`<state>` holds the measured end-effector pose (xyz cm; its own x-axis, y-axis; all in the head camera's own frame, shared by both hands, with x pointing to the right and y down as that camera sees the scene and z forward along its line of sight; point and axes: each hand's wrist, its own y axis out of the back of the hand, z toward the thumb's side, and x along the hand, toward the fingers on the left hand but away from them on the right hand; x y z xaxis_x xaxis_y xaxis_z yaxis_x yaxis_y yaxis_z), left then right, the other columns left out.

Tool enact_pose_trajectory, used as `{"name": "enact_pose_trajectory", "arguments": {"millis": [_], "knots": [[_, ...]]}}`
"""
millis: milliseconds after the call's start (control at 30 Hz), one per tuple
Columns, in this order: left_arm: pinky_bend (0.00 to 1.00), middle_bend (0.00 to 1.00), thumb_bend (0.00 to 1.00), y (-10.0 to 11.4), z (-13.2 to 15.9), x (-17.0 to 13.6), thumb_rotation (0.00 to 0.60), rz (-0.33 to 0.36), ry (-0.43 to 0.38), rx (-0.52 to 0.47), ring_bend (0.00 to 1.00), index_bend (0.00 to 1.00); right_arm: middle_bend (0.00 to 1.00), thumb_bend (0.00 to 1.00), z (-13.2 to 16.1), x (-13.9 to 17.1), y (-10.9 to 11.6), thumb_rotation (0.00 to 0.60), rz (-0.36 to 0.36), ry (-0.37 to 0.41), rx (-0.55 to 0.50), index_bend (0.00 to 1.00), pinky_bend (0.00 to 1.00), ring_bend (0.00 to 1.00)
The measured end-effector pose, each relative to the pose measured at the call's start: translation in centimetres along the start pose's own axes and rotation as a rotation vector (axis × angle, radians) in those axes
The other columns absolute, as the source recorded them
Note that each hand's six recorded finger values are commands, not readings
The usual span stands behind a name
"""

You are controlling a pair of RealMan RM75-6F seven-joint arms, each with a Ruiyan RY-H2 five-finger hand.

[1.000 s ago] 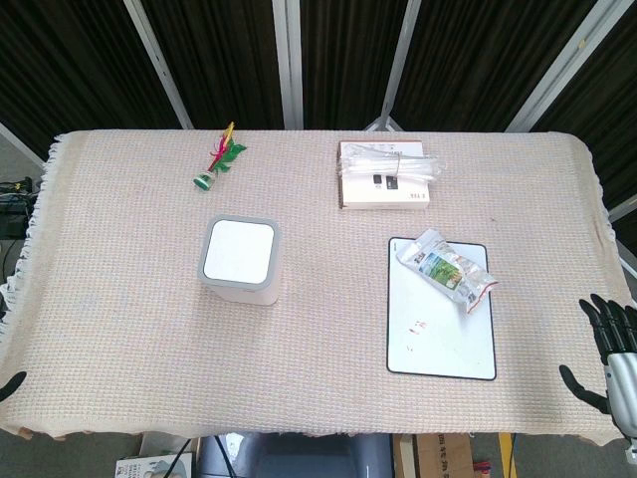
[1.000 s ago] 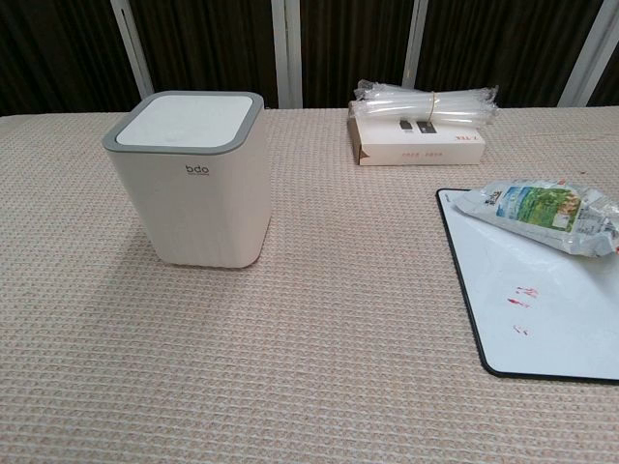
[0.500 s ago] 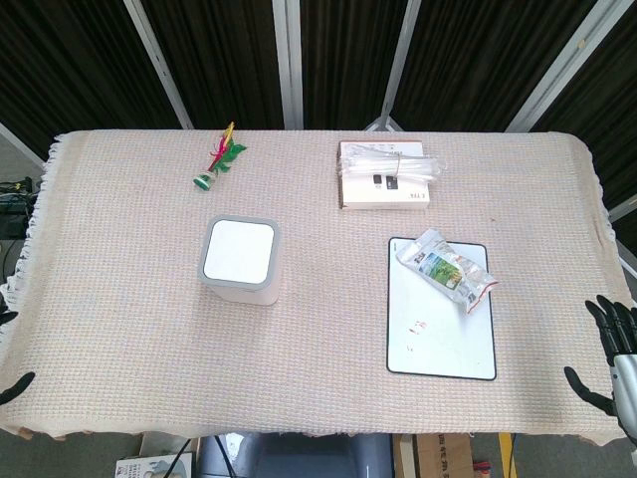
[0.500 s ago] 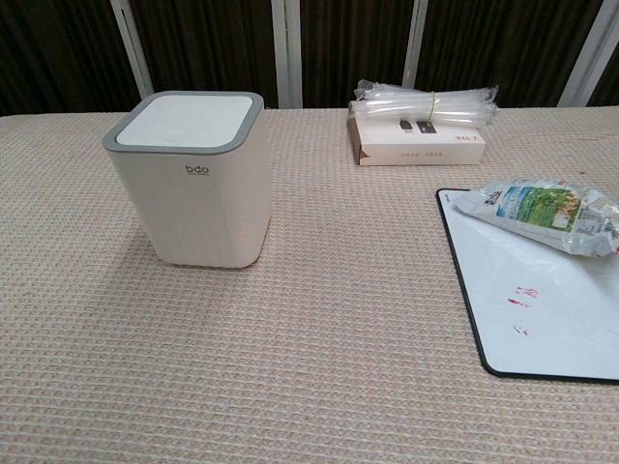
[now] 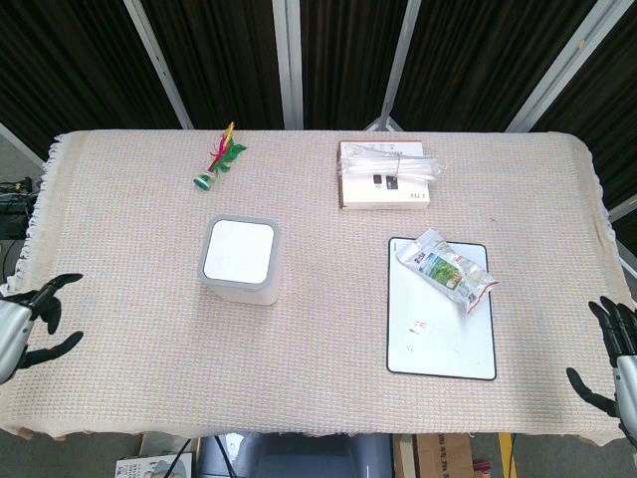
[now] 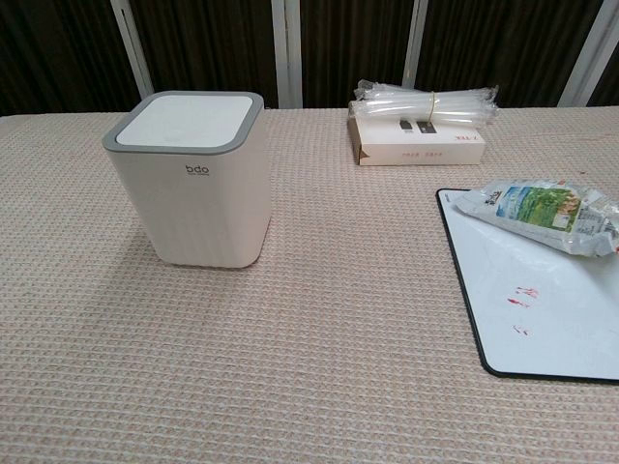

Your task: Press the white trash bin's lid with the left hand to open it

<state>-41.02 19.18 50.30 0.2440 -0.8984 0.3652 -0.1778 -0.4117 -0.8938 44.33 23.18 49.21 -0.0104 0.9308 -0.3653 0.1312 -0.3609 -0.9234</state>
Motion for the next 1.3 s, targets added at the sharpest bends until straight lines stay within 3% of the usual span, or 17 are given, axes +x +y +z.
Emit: {"name": "enact_pose_trajectory", "arguments": {"millis": [167,333,600,1000,1300], "knots": [[0.76,0.89,0.6,-0.5,2.9,3.7,0.6,-0.098,-0.059,0.018,0.73,0.24,0.07,0.27,0.1,0.0,-0.4,0.6,0.014,-0.007,0.001,0.09,0.01,0.04],[0.76,0.92,0.66,-0.8,5.6,6.4,0.6,-0.184,-0.085,0.064,0.76,0.24,0.07,0.27,0.1,-0.1,-0.3,0.6,0.008,-0.015,0.0,0.09,0.01,0.04],[0.76,0.93,0.69,-1.0,9.1,8.8,0.6,-0.263,-0.1,0.126,0.77,0.2,0.07,0.27,0.2,-0.2,-0.5,0.6,0.007,-0.022,0.002,0.09,0.02,0.04],[0.76,0.93,0.69,-2.8,12.0,11.2,0.6,-0.392,-0.065,0.152,0.77,0.19,0.07,0.27,0.1,-0.5,-0.6,0.6,0.006,-0.035,0.006,0.09,0.02,0.04],[0.76,0.93,0.69,-4.1,15.0,12.2,0.6,-0.436,-0.095,0.185,0.77,0.19,0.07,0.27,-0.1,-0.7,-0.8,0.6,0.008,-0.042,0.005,0.09,0.02,0.04]]}}
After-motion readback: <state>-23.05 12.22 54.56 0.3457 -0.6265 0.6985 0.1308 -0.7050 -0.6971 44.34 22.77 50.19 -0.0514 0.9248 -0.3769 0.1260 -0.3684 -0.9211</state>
